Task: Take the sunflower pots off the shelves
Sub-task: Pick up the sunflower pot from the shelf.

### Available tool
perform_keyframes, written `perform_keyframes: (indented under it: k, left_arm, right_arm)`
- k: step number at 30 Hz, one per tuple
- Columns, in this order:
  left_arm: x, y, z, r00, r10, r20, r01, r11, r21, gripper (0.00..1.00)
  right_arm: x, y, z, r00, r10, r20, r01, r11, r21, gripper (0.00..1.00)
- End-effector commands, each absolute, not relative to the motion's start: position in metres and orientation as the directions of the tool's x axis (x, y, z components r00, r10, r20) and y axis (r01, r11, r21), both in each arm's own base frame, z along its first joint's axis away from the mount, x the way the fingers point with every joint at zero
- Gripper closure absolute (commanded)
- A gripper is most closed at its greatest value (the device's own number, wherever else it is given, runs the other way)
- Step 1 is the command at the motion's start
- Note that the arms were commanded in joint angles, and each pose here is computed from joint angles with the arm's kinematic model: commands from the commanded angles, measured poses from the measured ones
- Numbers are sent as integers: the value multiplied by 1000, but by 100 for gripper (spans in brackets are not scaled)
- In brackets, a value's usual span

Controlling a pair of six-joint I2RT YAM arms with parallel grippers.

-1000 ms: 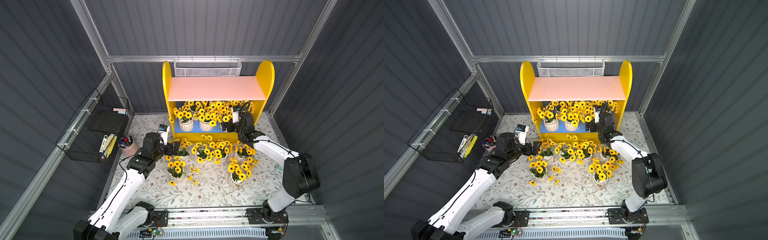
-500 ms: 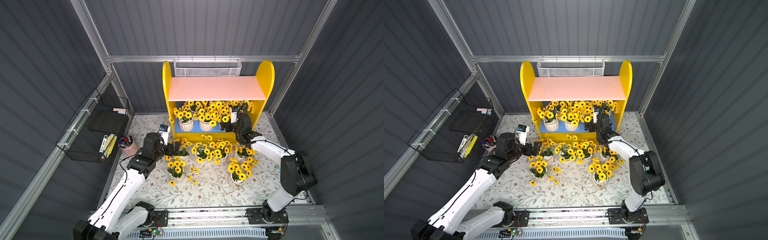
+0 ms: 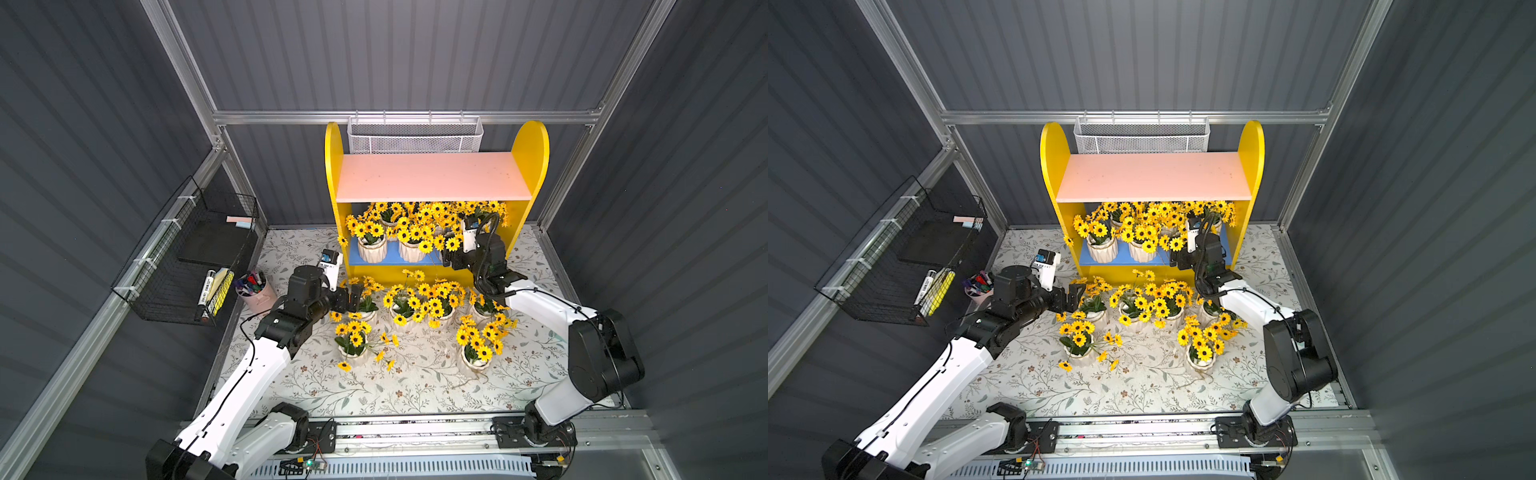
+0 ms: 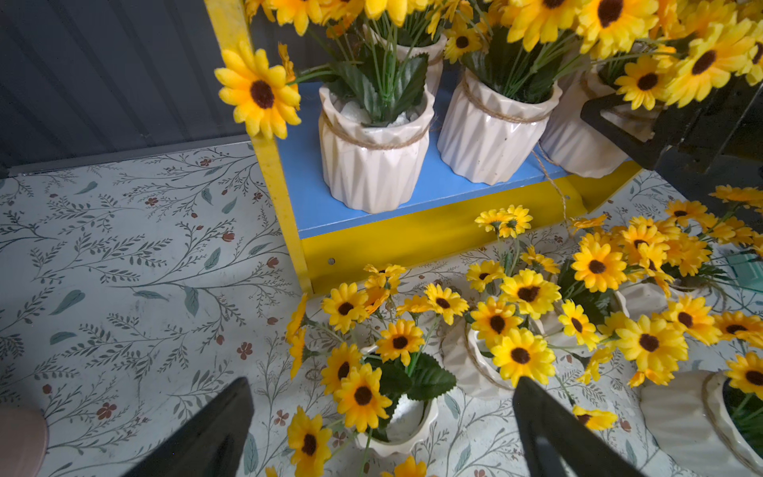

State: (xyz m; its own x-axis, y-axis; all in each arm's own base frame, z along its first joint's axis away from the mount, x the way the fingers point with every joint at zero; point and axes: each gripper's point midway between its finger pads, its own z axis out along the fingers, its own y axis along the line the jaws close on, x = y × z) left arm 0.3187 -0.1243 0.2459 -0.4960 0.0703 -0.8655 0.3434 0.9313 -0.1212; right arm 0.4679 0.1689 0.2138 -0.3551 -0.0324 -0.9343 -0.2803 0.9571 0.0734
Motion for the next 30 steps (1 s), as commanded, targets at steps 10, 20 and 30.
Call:
perform_keyframes:
  k: [10,20,30]
  left_arm:
    - [312,-133,248,-482,101,-870,395,912,-113,1]
    - [312,-139,243,-494,112,-862,414,902,-120,1]
    - [304,-162,245,-464,165,-870,512,852,-111,1]
  right_arm:
    - [438,172,268,-263,-29,-964,-332,941,62,100]
    - [400,163,272,-265,-42,-963,-327,944,49,100]
    - [331,160,311,-176,-46,-983,-364,931,22,100]
